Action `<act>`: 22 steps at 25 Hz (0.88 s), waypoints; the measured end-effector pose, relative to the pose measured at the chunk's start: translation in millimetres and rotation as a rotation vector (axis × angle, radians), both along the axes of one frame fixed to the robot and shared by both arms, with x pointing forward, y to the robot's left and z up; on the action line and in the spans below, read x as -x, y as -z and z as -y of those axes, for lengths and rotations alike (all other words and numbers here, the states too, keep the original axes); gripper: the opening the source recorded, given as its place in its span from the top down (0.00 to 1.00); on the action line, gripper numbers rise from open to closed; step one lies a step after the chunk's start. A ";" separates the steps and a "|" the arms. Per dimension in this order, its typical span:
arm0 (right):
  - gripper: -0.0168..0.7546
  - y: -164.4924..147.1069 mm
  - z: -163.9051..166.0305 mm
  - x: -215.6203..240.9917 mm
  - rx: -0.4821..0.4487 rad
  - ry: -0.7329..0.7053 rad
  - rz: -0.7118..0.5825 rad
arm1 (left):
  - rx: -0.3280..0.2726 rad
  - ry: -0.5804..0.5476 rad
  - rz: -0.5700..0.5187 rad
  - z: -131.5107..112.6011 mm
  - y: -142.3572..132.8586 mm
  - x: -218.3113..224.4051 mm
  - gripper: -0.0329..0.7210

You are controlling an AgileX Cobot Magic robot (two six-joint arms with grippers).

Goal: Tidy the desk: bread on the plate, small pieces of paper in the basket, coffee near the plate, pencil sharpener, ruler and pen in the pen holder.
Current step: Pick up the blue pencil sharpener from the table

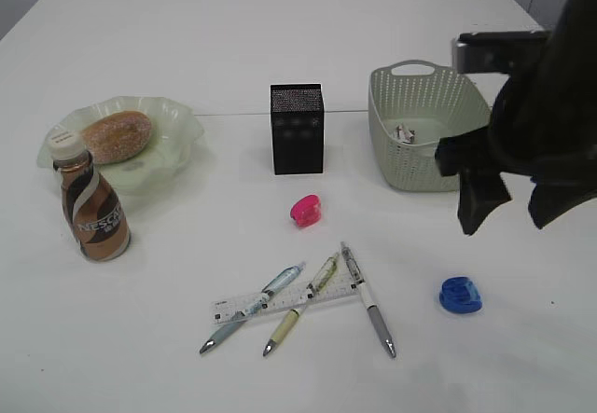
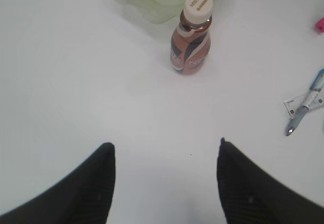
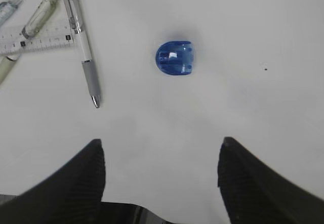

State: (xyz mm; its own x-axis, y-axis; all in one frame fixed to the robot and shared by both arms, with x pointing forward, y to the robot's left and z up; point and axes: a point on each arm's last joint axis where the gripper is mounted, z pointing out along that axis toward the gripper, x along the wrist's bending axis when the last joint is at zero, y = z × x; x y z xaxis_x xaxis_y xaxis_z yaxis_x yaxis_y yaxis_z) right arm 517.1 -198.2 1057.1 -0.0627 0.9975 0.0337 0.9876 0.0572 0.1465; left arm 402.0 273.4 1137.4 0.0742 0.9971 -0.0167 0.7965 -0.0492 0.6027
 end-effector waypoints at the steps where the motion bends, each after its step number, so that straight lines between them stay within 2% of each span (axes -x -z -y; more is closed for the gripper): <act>1: 0.32 8.1 -2.4 -4.5 0.006 0.000 -0.018 | -0.002 0.000 0.000 -0.1 0.0 0.0 0.34; 6: 0.32 43.1 -8.3 -21.7 0.037 0.003 -0.092 | -0.007 -0.002 -0.009 -0.6 0.5 0.7 0.34; 14: 0.32 81.3 -13.7 -43.6 0.062 -0.012 -0.078 | -0.039 -0.009 -0.041 -3.3 2.3 3.0 0.34; 22: 0.32 119.7 -13.3 -53.2 0.122 -0.031 -0.147 | -0.053 -0.013 -0.069 -4.7 3.7 5.1 0.34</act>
